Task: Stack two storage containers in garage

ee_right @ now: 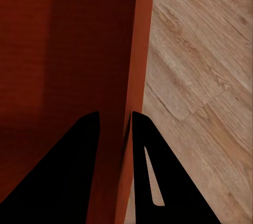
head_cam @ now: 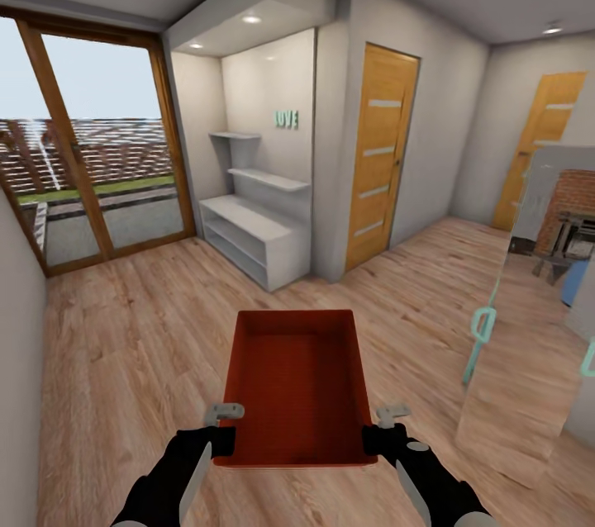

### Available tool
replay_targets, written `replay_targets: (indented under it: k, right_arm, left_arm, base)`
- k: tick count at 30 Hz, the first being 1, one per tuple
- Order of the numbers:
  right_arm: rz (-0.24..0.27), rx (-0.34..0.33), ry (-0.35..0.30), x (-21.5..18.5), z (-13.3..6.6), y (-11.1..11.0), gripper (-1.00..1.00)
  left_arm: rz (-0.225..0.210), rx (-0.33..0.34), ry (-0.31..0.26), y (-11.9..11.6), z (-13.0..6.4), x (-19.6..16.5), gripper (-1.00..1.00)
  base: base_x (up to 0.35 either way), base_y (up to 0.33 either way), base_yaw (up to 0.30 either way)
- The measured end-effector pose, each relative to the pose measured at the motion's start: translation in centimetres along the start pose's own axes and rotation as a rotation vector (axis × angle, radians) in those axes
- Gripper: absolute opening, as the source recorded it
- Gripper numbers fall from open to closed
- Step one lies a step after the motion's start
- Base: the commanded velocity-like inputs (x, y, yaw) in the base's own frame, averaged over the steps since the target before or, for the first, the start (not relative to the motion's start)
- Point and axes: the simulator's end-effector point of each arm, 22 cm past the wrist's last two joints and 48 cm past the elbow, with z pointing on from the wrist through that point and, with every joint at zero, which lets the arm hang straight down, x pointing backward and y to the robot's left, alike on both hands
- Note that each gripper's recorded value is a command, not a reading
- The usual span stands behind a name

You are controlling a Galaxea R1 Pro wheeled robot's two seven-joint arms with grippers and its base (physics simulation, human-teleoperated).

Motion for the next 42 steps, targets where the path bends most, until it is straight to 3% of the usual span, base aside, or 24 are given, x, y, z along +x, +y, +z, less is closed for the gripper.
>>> replay_targets:
  k: [20,42]
  right_arm:
    - [0.0,0.0,0.0,0.0,0.0,0.01,-1.0]
    - [0.0,0.0,0.0,0.0,0.0,0.0,-1.0]
  left_arm:
    - [0.0,0.0,0.0,0.01,0.0,0.0,-1.0]
    - [0.001,0.0,0.0,0.0,0.0,-0.01,-1.0]
  base:
    - [0.327,0.0,-0.01]
    - [0.327,0.021,-0.265]
